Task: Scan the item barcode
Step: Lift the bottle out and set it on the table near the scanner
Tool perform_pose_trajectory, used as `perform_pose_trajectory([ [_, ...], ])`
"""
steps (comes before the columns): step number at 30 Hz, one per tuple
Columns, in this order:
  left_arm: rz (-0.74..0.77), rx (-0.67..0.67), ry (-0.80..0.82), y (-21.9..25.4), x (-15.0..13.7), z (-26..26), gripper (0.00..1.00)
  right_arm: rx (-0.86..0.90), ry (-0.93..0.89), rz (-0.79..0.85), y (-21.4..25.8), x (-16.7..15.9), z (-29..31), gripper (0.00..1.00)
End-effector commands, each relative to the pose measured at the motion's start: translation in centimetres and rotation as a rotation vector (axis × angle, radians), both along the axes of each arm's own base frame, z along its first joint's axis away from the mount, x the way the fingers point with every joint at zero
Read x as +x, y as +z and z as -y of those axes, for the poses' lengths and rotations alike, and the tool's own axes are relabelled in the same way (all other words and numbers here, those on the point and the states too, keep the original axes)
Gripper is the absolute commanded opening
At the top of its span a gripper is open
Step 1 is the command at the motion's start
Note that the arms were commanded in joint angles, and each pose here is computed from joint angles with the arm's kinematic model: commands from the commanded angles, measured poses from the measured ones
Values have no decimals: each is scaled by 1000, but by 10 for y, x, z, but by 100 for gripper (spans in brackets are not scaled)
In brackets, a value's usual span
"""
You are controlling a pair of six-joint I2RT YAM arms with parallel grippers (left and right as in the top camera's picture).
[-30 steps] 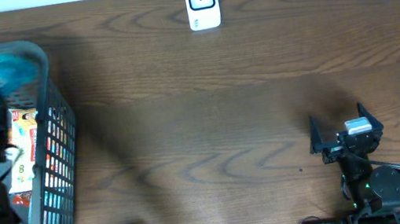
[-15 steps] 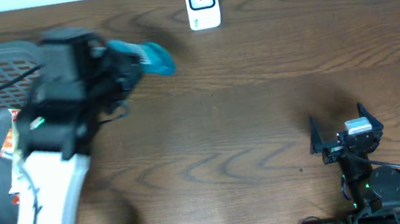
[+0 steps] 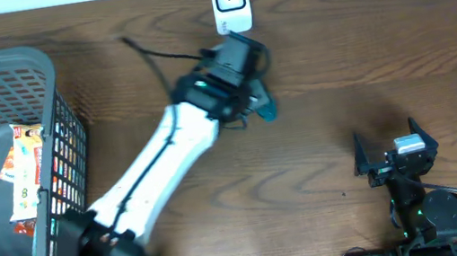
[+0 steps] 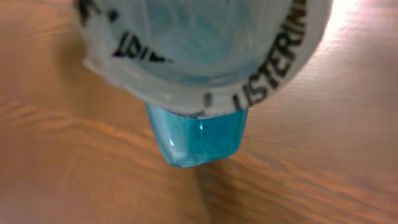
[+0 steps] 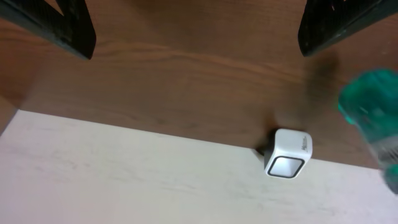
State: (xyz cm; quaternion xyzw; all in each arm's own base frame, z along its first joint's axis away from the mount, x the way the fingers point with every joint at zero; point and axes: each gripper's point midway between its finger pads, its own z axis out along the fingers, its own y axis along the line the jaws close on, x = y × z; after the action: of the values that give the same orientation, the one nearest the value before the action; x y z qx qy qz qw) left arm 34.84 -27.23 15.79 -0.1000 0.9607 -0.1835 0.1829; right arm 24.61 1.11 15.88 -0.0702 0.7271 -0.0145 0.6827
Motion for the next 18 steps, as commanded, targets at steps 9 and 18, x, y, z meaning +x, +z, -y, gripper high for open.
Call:
perform_pose_trajectory([
  [9, 208, 309, -238, -24, -9, 44, 8, -1, 0, -1, -1, 0, 0, 99],
  [18, 240, 323, -269, -24, -14, 55, 16, -1, 0, -1, -1, 0, 0, 99],
])
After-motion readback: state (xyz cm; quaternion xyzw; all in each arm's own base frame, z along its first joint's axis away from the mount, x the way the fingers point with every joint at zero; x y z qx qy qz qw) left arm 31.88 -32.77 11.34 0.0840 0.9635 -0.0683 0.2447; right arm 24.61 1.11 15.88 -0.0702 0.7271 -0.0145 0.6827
